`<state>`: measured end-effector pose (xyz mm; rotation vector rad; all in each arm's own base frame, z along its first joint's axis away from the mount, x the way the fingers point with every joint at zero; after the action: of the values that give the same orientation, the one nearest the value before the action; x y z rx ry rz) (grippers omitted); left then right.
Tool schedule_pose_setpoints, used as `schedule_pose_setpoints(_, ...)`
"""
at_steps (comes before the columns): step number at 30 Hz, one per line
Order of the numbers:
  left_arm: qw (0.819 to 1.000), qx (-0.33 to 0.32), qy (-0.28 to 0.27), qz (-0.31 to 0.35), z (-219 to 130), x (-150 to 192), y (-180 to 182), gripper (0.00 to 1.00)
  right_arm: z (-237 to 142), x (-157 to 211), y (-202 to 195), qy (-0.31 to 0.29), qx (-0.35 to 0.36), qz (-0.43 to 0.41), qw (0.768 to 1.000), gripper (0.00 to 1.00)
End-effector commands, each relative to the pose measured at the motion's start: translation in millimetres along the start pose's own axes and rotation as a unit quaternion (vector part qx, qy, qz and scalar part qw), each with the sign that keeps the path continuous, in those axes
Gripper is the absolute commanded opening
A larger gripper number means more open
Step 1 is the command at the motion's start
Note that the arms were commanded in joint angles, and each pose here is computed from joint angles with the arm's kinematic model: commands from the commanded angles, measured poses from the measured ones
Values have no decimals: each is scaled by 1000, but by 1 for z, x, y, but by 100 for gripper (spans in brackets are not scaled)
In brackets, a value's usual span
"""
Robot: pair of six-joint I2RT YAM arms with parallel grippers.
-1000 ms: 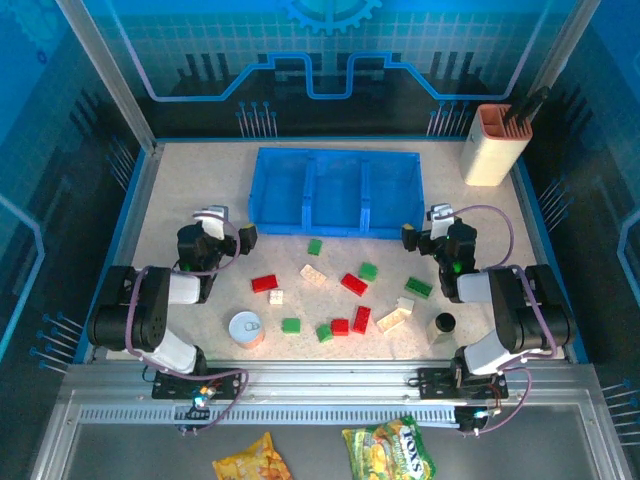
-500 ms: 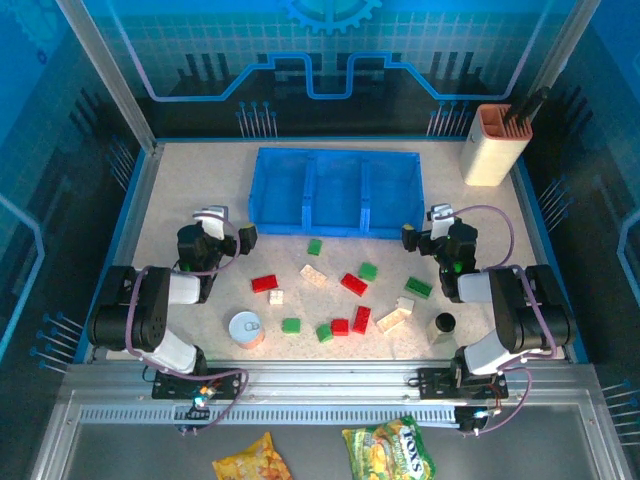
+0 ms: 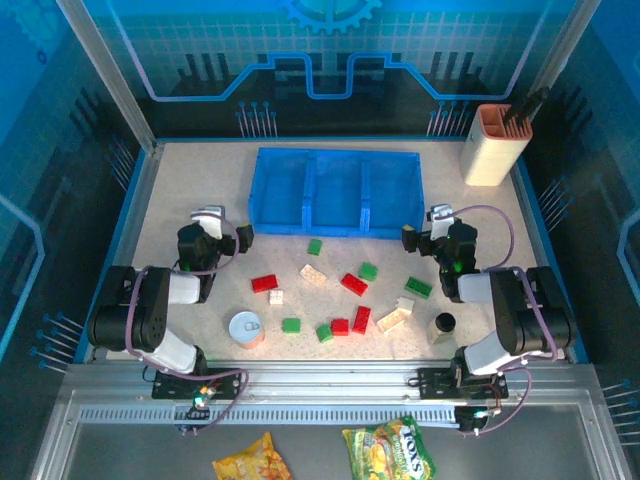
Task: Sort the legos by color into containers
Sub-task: Pick up the lego from the center of the table.
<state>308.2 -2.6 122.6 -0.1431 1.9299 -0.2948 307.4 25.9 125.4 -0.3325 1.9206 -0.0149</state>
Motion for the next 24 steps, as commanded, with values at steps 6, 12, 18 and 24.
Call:
schedule_pose_setpoints(6, 998, -54, -11, -15, -14, -33, -1, 99, -9, -27, 0, -5, 22, -17, 1000, 100)
schedule_pose_setpoints(12, 993, -103, 28, -53, -33, -52, -7, 99, -21, -44, 5, 35, 8, -6, 999, 100)
schedule_pose_setpoints(18, 981, -85, 92, -149, -59, -72, -23, 99, -38, -66, 18, 110, -47, 41, 992, 100)
schedule_pose_setpoints(24, 966, -60, 166, -189, -76, -97, -42, 99, -48, -82, 46, 198, -99, 72, 972, 97)
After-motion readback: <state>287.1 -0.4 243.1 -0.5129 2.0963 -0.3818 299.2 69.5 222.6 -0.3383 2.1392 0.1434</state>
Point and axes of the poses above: each hand's point on the last joint's axis, 136 mm out from that joint toward the fingers, its own z axis out along the fingers, its own y axis along the line the jaws close on, x = y × z, the point moved 9 cm from there along -z, back along the fingers, and after that the axes turned 8 degrees about -z, right-handed, at the moved point
